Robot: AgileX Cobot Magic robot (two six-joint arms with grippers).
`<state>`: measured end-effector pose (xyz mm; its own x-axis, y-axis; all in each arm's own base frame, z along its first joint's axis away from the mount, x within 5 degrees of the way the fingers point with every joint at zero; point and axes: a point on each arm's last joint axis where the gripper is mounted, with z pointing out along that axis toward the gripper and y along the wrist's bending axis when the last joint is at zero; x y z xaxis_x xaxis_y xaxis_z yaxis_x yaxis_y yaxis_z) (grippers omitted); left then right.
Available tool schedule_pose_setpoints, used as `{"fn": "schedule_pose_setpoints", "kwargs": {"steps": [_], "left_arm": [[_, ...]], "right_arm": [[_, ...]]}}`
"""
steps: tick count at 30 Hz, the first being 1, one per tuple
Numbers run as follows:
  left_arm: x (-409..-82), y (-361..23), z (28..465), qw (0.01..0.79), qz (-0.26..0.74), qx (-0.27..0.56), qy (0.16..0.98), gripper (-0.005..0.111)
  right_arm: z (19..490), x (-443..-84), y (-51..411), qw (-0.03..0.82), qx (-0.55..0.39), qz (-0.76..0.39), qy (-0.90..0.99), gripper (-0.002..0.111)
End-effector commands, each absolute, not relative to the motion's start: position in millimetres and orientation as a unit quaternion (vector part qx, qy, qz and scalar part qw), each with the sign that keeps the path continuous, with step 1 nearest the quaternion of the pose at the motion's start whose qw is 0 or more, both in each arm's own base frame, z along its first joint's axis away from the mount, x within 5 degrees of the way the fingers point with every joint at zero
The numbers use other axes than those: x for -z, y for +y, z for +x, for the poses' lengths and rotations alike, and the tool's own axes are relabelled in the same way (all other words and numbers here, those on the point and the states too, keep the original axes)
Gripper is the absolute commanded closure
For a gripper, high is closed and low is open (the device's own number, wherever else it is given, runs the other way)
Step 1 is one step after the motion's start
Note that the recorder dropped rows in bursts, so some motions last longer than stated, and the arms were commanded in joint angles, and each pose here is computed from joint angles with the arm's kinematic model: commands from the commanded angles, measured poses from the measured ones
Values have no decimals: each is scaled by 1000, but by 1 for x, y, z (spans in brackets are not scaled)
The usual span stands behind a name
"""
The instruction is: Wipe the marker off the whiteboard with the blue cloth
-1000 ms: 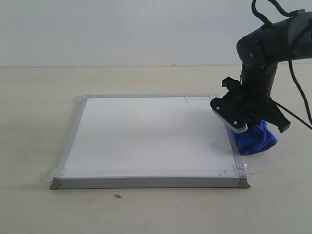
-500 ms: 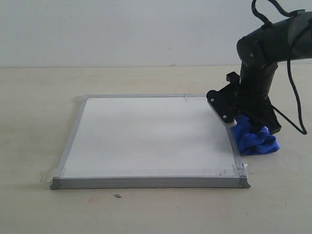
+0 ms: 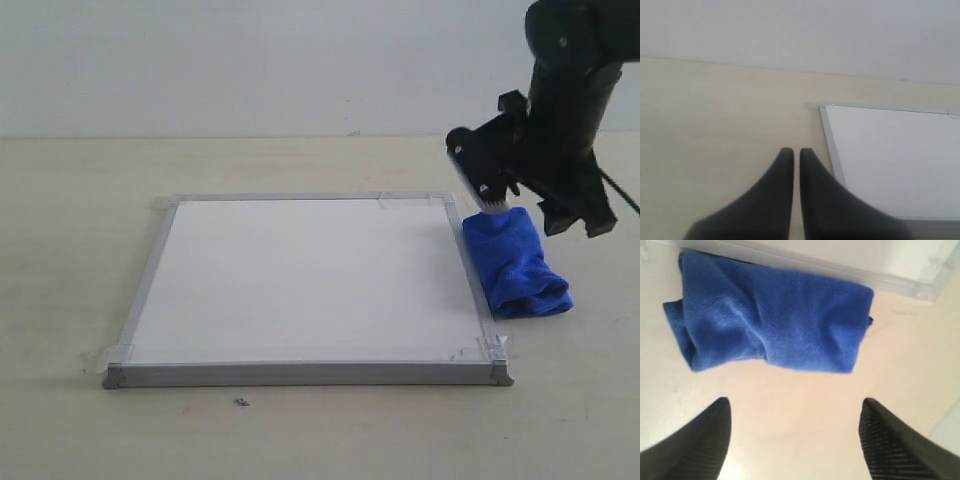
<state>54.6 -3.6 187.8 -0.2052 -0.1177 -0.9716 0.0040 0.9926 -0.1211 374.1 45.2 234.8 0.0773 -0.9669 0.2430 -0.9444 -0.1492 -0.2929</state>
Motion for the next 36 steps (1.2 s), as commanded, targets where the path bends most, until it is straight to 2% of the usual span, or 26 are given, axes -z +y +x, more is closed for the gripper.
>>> {"fn": "schedule_pose_setpoints", "kwargs": {"steps": [1, 6, 7, 9, 12, 14, 15, 16, 17, 20, 31, 36], "left_arm": [[-187, -4, 55, 630, -38, 49, 774, 102], [-187, -4, 55, 630, -38, 49, 774, 102], [-187, -4, 55, 630, -38, 49, 774, 102], [-187, -4, 55, 630, -38, 49, 774, 102], [-187, -4, 55, 630, -38, 49, 774, 102], [-187, -4, 55, 630, -38, 49, 774, 102], [-187, -4, 55, 630, -38, 49, 774, 102], [-187, -4, 55, 630, -38, 49, 774, 102], [-187, -4, 55, 630, -38, 49, 774, 102], [-187, -4, 55, 630, -38, 49, 774, 102], [-187, -4, 55, 630, -38, 49, 774, 102], [-187, -4, 55, 630, -38, 49, 774, 102]], "right_arm": [[350, -284, 47, 108, 175, -661, 721, 45], [321, -330, 50, 209, 142, -535, 806, 45], [309, -345, 47, 231, 125, -453, 852, 45], [289, -356, 42, 219, 97, -346, 907, 45], [274, -362, 39, 197, 77, -271, 939, 45], [273, -360, 39, 198, 64, -225, 952, 49], [271, -356, 40, 193, 50, -195, 960, 60], [270, -354, 41, 190, 46, -193, 962, 75], [269, -353, 41, 187, 44, -188, 963, 84], [269, -350, 41, 183, 44, -187, 964, 103], [258, -360, 42, 202, 25, -179, 963, 106], [233, -369, 38, 225, 17, -147, 963, 106]]}}
